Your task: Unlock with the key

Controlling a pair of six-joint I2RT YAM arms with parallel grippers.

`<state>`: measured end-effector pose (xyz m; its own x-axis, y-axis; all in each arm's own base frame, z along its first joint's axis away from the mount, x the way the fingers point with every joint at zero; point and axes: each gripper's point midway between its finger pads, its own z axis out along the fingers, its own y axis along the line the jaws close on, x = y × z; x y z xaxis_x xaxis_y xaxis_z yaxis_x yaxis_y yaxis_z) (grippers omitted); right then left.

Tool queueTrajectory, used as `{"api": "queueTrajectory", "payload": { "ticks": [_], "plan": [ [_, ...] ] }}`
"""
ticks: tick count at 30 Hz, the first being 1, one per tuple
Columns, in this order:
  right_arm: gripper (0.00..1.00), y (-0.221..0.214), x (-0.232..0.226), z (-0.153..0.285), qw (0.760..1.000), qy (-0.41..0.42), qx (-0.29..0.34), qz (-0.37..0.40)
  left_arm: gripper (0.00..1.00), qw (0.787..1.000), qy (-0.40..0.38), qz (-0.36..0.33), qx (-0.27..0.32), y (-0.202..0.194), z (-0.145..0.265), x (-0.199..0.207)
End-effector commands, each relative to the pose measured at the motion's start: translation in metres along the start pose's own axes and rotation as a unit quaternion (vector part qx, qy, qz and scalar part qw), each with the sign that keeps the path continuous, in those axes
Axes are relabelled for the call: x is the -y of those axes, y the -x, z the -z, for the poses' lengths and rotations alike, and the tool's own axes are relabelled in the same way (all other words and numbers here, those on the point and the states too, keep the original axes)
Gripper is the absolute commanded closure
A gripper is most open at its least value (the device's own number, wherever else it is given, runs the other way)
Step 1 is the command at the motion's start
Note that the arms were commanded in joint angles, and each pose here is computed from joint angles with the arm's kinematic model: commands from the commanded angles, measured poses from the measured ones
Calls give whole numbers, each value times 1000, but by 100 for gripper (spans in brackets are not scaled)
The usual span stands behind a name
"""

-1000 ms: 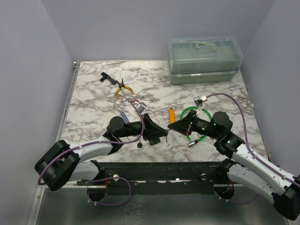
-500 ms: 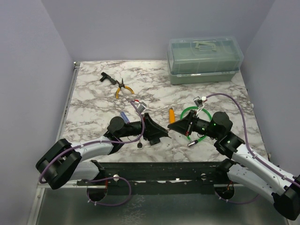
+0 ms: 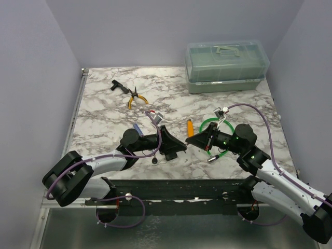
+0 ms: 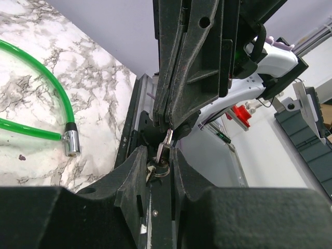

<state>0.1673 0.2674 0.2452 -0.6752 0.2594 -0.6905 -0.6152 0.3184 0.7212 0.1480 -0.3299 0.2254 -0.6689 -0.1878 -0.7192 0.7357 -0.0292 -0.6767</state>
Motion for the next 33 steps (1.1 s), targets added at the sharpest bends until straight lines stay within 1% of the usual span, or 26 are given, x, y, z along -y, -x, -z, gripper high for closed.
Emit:
{"api": "queueTrajectory", "payload": {
  "ticks": [1, 6, 7, 8, 9, 10, 12, 13, 15, 16, 19, 22, 25, 26, 27, 28, 30, 31, 32, 33],
  "plan": [
    [100, -4, -8, 2, 1000, 21, -7, 5, 100, 1000, -13, -10, 9, 9, -6, 4],
    [100, -3, -6, 2, 1000, 15, -5, 7, 100, 1000, -10, -5, 6, 7, -8, 1],
    [100, -3, -5, 3, 1000, 13, -5, 9, 93, 1000, -12, -5, 4, 7, -8, 2],
    [100, -3, -6, 3, 1000, 12, -5, 10, 73, 1000, -15, -6, 2, 6, -8, 3],
    [100, -2, -6, 3, 1000, 11, -5, 11, 56, 1000, -17, -7, 0, 5, -7, 3],
    [100, -2, -6, 3, 1000, 11, -5, 12, 43, 1000, -19, -10, 0, 5, -7, 4],
    [100, -1, -7, 2, 1000, 11, -6, 13, 27, 1000, -22, -17, -1, 5, -5, 6],
    [100, -1, -7, 2, 1000, 12, -6, 13, 24, 1000, -22, -18, 1, 5, -4, 7],
    [100, -1, -7, 2, 1000, 12, -7, 13, 23, 1000, -22, -20, 2, 6, -3, 7],
    [100, -1, -7, 1, 1000, 13, -8, 13, 25, 1000, -21, -20, 3, 7, -3, 7],
    [100, -1, -6, 1, 1000, 12, -9, 12, 37, 1000, -20, -17, 1, 6, -3, 5],
    [100, -1, -6, 0, 1000, 11, -8, 11, 53, 1000, -22, -16, 1, 6, -4, 5],
    [100, -2, -5, 0, 1000, 10, -8, 10, 65, 1000, -23, -14, 1, 6, -4, 5],
    [100, -2, -5, -1, 1000, 10, -8, 9, 67, 1000, -24, -14, 1, 6, -4, 5],
    [100, -2, -4, -1, 1000, 10, -8, 9, 67, 1000, -24, -14, 1, 6, -4, 6],
    [100, -2, -4, 0, 1000, 10, -8, 9, 65, 1000, -24, -13, 1, 6, -3, 5],
    [100, -3, -3, 0, 1000, 8, -9, 8, 50, 1000, -23, -15, 3, 7, -3, 5],
    [100, -4, -2, 0, 1000, 7, -9, 8, 44, 1000, -23, -14, 4, 7, -2, 6],
    [100, -4, -2, 0, 1000, 7, -9, 8, 40, 1000, -23, -14, 5, 7, -2, 6],
    [100, -4, -2, 0, 1000, 6, -9, 7, 39, 1000, -21, -16, 8, 9, -1, 6]
  ]
}}
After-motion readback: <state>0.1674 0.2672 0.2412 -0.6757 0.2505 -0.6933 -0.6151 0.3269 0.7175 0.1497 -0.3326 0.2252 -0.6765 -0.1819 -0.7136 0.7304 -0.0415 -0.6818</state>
